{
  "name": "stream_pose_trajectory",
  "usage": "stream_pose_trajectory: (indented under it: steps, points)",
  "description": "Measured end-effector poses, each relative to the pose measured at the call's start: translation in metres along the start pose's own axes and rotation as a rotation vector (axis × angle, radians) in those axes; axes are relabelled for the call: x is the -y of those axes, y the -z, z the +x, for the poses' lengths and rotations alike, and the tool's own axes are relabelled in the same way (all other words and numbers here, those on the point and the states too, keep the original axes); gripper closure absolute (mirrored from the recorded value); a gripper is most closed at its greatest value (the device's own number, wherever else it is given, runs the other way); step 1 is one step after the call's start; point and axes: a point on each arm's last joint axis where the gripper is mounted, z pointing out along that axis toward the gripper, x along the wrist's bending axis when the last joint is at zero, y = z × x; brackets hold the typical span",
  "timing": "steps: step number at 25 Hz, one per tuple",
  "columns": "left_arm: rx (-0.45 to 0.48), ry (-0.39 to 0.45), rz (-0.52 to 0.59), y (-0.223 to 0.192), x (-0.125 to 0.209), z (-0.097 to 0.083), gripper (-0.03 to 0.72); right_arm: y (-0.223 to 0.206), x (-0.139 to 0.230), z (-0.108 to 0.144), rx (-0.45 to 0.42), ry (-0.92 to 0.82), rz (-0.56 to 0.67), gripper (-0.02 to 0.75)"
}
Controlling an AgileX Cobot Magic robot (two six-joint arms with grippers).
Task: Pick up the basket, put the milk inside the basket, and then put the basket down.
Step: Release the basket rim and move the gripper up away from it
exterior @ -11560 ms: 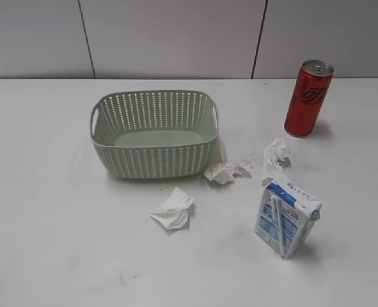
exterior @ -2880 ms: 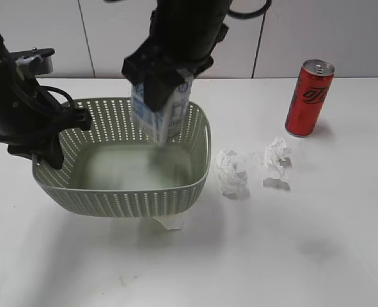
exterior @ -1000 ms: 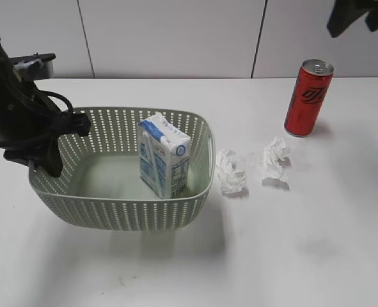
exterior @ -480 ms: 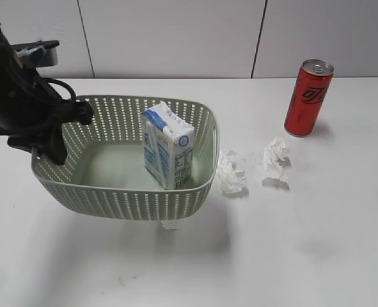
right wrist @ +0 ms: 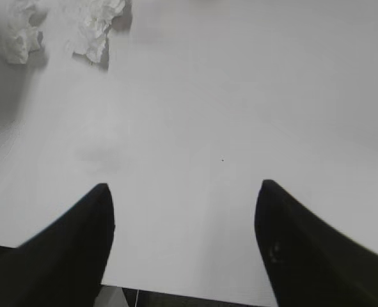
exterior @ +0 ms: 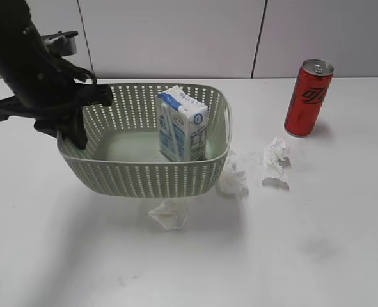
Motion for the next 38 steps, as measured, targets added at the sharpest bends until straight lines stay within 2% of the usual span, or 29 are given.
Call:
stream_pose_trajectory:
  steps: [7, 13, 17, 24, 28, 38]
  points:
    - [0.005, 0.002, -0.014, -0.008, -0.031, -0.007, 0.690, 0.001, 0.064, 0.007, 0.005, -0.007, -0.058, 0.196]
    - [-0.003, 0.036, -0.016, -0.020, -0.057, 0.003, 0.690, -0.002, 0.106, 0.011, 0.014, -0.007, -0.145, 0.196]
    - [-0.011, 0.022, -0.016, -0.030, -0.069, 0.006, 0.690, -0.002, 0.127, 0.013, 0.021, -0.007, -0.213, 0.197]
    - [-0.034, 0.026, 0.028, -0.067, -0.076, 0.011, 0.690, 0.012, 0.145, 0.015, 0.038, -0.004, -0.389, 0.197]
    - [-0.034, 0.027, 0.014, -0.079, -0.080, 0.013, 0.690, 0.020, 0.154, 0.016, 0.047, -0.004, -0.485, 0.197]
    - [-0.015, 0.025, -0.060, -0.078, -0.087, 0.011, 0.690, 0.020, 0.156, 0.016, 0.048, -0.008, -0.500, 0.198]
